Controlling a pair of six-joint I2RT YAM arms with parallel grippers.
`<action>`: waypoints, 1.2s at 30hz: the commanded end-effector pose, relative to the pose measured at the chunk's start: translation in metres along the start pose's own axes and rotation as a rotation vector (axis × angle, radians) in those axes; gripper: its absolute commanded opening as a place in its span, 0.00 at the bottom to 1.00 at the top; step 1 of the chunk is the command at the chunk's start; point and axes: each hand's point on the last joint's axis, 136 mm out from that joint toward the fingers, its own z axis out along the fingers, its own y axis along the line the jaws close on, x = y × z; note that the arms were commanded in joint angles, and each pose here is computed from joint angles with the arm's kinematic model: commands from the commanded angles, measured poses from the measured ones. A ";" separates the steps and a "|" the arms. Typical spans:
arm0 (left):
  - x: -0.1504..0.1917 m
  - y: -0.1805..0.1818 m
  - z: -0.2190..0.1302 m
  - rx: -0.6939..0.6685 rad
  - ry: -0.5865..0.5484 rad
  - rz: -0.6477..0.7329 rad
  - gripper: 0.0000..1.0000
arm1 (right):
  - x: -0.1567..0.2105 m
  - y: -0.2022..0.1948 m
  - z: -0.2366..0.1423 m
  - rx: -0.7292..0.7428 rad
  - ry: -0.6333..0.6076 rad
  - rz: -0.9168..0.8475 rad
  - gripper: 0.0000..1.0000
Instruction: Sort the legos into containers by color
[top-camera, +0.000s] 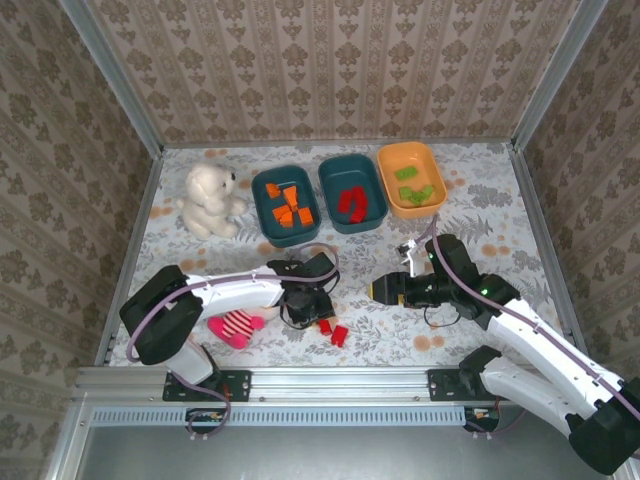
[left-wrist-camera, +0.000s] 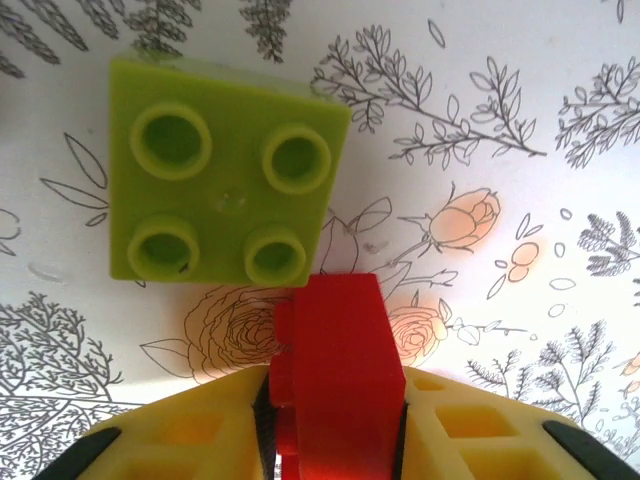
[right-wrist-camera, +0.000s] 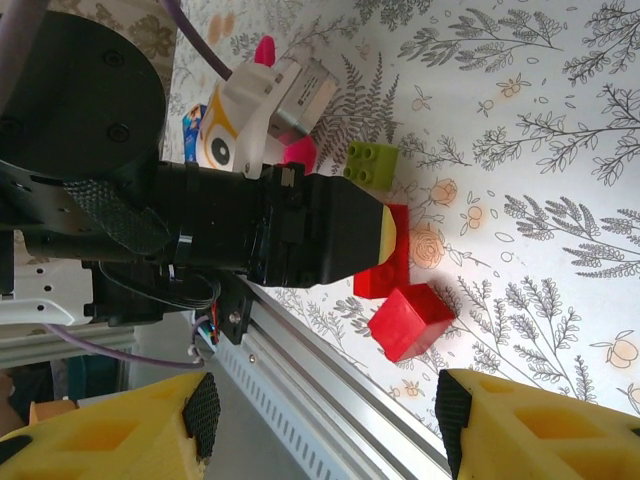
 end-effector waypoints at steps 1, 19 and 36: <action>-0.003 -0.001 -0.013 -0.013 -0.036 0.006 0.29 | 0.005 0.003 0.002 -0.021 0.029 -0.008 0.62; -0.103 -0.063 -0.121 0.113 -0.300 0.127 0.19 | -0.075 0.037 -0.012 0.015 -0.193 -0.021 0.62; -0.324 -0.214 -0.115 0.350 -0.647 0.283 0.21 | -0.196 0.028 -0.021 0.047 -0.354 0.119 0.63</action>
